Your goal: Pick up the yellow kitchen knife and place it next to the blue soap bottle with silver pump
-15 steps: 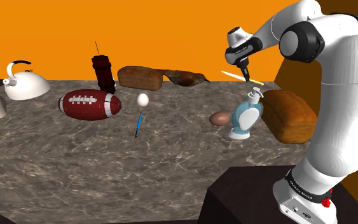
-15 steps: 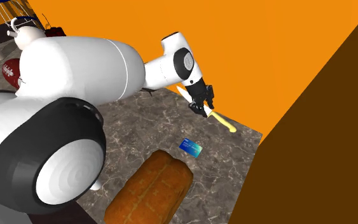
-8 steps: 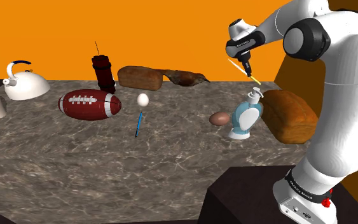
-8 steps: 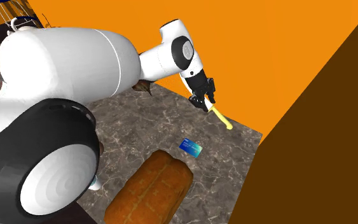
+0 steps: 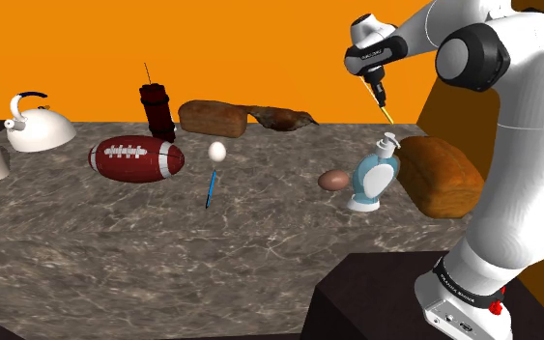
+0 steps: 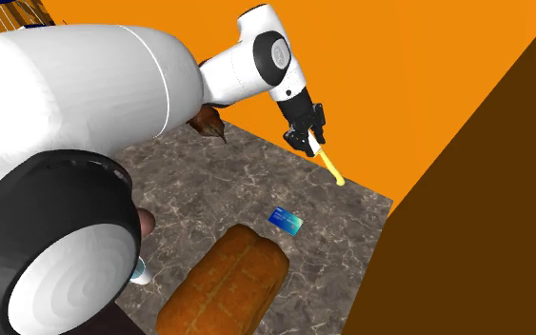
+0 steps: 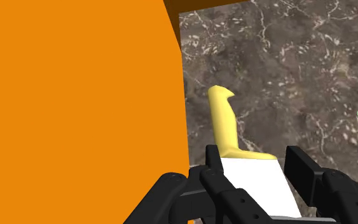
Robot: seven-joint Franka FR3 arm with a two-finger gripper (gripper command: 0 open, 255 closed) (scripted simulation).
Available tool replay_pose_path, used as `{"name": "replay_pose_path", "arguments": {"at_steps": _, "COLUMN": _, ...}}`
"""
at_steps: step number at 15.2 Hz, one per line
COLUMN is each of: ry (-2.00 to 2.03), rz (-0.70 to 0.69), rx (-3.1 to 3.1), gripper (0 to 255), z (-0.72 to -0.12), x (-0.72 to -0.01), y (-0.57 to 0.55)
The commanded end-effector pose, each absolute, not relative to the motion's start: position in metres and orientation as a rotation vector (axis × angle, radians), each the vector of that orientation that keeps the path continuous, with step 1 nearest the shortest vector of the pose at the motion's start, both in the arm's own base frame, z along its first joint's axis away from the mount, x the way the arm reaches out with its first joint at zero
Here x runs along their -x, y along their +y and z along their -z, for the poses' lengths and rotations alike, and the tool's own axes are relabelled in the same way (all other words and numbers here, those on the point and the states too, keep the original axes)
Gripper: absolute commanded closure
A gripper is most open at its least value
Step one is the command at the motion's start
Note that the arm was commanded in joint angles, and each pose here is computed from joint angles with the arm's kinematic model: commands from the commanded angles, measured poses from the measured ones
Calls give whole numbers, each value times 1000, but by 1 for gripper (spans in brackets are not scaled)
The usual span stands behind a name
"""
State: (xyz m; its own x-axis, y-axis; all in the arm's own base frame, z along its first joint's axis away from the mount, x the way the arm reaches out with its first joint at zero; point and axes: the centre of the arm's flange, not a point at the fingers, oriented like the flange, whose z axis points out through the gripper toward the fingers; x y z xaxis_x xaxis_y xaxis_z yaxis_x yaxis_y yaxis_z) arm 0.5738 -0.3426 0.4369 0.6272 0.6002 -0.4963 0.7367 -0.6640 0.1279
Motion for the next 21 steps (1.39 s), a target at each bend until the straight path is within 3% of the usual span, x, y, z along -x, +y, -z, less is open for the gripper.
{"name": "replay_pose_path", "arguments": {"at_steps": 1, "ry": 1075, "rz": 603, "rx": -2533, "gripper": 255, "z": -446, "x": -574, "y": -343}}
{"name": "replay_pose_path", "arguments": {"at_steps": 21, "ry": 1075, "rz": 603, "rx": -2533, "gripper": 255, "z": -552, "x": -574, "y": -343}}
